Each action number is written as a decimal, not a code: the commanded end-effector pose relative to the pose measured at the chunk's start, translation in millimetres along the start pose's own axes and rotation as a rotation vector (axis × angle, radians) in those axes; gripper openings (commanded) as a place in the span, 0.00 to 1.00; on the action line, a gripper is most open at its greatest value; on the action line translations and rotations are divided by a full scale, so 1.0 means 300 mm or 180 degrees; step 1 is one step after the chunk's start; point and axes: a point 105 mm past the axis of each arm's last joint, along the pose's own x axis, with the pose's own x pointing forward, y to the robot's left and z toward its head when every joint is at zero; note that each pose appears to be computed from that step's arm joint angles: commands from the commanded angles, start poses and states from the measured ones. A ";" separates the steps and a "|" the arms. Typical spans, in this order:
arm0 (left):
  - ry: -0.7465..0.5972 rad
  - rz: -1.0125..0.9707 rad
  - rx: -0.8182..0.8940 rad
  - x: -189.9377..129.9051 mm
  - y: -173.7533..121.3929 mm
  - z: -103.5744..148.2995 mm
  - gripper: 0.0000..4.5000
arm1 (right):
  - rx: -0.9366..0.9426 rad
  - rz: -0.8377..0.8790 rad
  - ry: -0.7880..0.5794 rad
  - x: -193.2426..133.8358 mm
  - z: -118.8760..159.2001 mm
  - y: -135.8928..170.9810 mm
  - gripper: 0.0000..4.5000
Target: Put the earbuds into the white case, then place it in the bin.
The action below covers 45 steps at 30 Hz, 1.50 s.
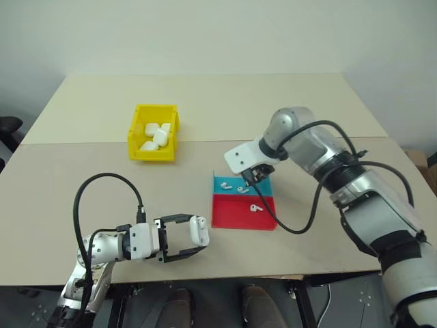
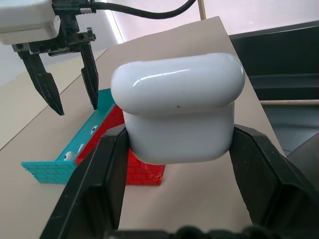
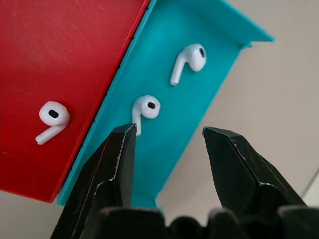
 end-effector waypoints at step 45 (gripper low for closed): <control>-0.0084 0.0079 0.0405 0.034 0.011 0.056 0.61 | -0.0440 0.0029 0.0057 0.086 0.001 0.013 0.57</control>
